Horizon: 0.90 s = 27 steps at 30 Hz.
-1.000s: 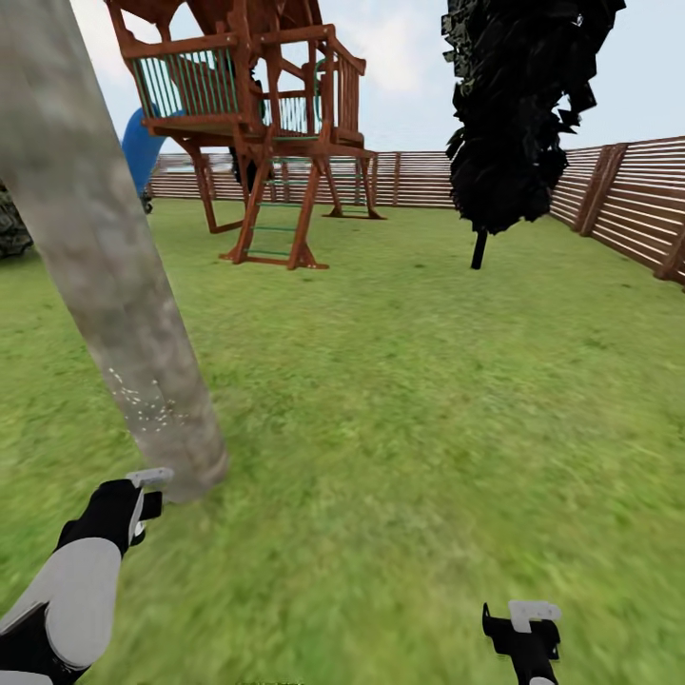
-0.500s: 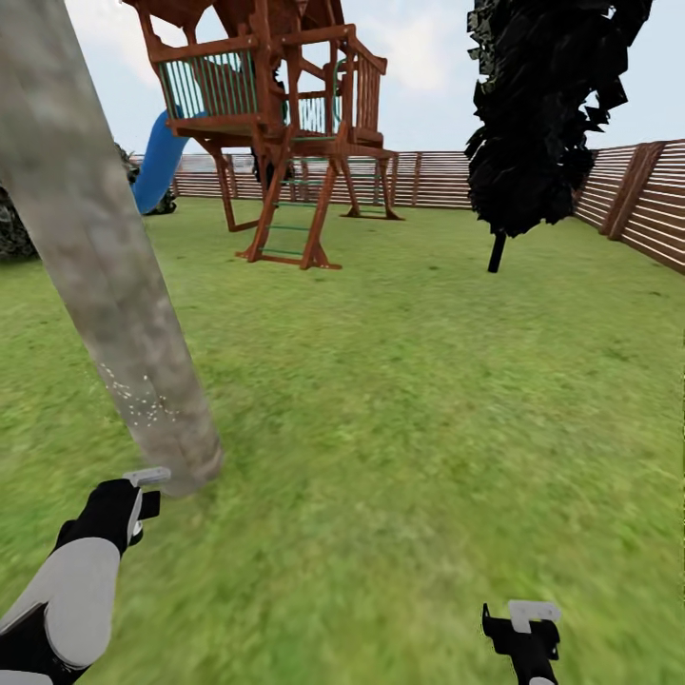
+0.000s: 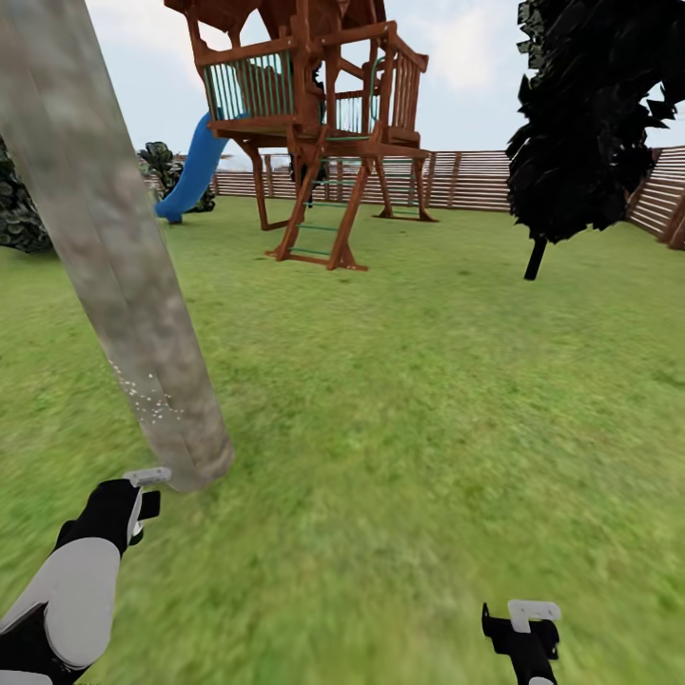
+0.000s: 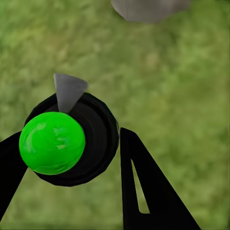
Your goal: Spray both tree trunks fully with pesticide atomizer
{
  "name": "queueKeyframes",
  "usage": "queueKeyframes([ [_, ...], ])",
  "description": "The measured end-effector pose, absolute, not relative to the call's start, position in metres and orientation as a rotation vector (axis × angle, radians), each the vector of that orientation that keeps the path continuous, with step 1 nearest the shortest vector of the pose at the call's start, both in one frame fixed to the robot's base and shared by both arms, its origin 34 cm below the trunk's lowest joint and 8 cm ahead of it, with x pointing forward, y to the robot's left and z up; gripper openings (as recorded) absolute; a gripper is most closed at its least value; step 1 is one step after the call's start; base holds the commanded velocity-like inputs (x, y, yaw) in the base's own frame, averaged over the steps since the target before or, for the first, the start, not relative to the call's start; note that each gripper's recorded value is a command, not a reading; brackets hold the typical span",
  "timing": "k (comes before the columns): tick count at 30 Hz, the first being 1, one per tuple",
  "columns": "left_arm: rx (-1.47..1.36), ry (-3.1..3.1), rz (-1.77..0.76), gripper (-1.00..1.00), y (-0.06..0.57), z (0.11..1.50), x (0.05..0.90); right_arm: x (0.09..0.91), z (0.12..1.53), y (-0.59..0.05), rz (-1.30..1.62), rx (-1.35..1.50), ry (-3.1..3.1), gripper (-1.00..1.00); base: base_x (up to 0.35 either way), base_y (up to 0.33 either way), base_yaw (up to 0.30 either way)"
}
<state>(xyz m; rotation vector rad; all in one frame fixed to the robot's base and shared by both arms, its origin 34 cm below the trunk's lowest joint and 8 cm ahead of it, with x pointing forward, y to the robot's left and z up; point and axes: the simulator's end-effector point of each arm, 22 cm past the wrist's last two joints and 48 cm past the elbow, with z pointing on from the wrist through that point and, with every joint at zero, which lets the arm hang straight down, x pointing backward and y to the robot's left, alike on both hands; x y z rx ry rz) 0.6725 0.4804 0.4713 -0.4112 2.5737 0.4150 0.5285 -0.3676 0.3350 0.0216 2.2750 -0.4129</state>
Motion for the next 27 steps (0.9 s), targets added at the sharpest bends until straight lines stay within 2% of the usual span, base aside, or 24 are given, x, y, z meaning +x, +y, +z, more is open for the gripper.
queueKeyframes([
  [11,-0.412,2.573,0.416,-1.0,0.4805,0.4713,0.6726,0.5286,0.3348,-0.3676,-0.413,0.022,2.275,1.0,0.129,-0.249,0.267],
  [27,-0.414,2.57,0.419,-1.0,0.4828,0.4725,0.6725,0.528,0.3347,-0.3684,-0.413,0.02,2.276,1.0,0.126,-0.265,0.012],
])
